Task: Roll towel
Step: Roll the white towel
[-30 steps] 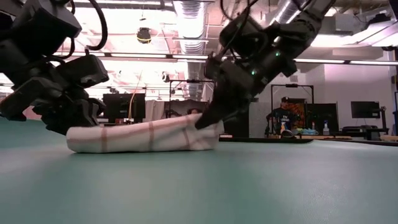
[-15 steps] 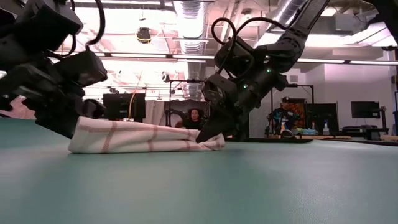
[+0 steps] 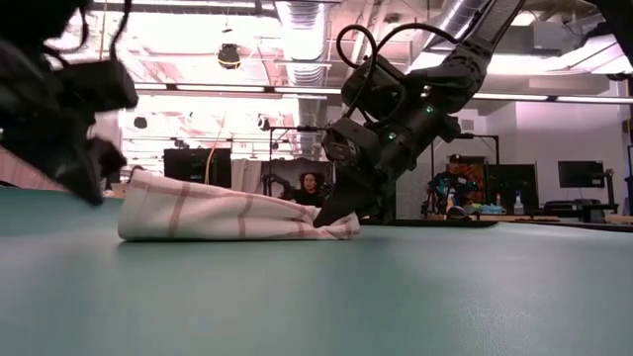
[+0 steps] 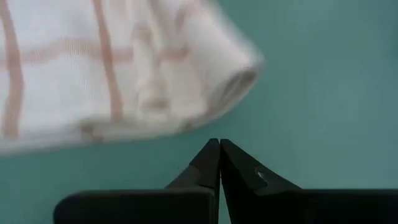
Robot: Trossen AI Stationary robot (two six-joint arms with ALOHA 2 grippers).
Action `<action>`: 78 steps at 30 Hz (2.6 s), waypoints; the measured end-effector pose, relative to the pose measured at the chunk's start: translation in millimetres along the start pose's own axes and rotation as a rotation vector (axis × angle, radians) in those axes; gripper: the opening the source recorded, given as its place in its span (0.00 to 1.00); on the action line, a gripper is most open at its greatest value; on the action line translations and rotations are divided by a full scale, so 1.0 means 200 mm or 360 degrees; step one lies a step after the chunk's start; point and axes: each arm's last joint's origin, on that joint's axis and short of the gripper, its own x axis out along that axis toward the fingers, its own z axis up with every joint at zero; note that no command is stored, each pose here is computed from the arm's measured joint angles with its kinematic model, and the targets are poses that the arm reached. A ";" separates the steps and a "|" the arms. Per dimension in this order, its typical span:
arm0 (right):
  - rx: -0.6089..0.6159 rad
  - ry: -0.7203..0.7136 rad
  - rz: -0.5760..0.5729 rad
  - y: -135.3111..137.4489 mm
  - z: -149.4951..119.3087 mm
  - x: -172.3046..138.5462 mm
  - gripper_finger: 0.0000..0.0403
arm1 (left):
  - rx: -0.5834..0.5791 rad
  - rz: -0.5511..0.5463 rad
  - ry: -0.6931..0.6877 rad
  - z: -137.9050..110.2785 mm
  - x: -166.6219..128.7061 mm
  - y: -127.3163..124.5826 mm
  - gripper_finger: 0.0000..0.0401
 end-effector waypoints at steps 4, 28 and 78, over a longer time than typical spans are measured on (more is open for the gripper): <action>-0.0025 0.0002 -0.0002 0.00 0.00 0.00 0.08 | 0.0163 -0.0050 -0.0256 0.05 -0.06 -0.07 0.00; -0.0076 0.0000 0.0006 0.01 -0.01 0.01 0.08 | 0.1023 0.0563 0.0110 0.21 0.23 -0.28 0.00; -0.0978 -0.0458 0.0117 0.20 0.13 -0.27 0.37 | 0.0704 0.0824 0.0172 -0.04 0.24 -0.05 0.00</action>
